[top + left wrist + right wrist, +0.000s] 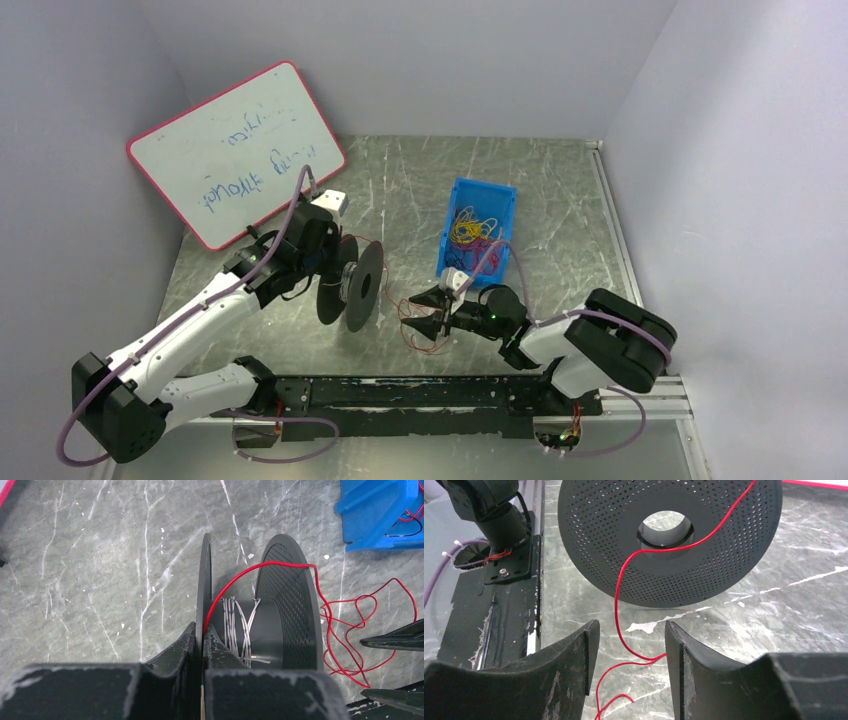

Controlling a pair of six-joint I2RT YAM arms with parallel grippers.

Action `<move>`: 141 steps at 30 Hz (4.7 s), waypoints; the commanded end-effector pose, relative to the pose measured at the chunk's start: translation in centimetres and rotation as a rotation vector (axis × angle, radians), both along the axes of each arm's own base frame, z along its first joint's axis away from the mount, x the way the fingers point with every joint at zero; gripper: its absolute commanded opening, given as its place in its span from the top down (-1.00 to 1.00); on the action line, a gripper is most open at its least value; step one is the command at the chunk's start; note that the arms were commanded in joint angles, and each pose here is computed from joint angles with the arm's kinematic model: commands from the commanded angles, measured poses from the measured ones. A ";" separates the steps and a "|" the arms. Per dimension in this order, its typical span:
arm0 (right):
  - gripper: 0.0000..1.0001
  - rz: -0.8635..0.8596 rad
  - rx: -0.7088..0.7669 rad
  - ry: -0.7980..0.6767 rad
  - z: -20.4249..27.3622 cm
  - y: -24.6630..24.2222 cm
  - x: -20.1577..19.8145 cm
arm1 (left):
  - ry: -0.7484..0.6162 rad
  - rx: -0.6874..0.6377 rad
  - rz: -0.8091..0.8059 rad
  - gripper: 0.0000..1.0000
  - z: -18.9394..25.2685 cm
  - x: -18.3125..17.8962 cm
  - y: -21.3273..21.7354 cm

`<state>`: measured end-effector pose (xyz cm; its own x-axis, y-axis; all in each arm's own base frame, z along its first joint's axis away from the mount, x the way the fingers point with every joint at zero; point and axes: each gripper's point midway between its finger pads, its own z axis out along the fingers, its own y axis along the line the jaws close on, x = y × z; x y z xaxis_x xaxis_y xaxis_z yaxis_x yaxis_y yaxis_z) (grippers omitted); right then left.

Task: Wrap the cables

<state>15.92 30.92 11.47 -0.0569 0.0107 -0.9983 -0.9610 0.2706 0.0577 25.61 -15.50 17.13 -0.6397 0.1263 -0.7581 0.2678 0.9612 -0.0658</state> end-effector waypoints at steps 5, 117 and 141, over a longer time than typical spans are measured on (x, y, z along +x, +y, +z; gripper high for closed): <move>-0.01 0.028 0.020 -0.111 0.5 1.2 0.1 | -0.010 -0.031 -0.004 0.86 0.3 0.1 -0.2; -0.38 -0.447 -0.052 0.002 1.9 -5.6 4.8 | -0.597 -0.722 -0.333 0.86 35.9 -6.8 -3.4; 1.00 -0.332 -0.156 0.145 -3.0 -3.5 3.7 | -0.576 -0.662 -0.235 0.86 34.2 -4.3 -3.0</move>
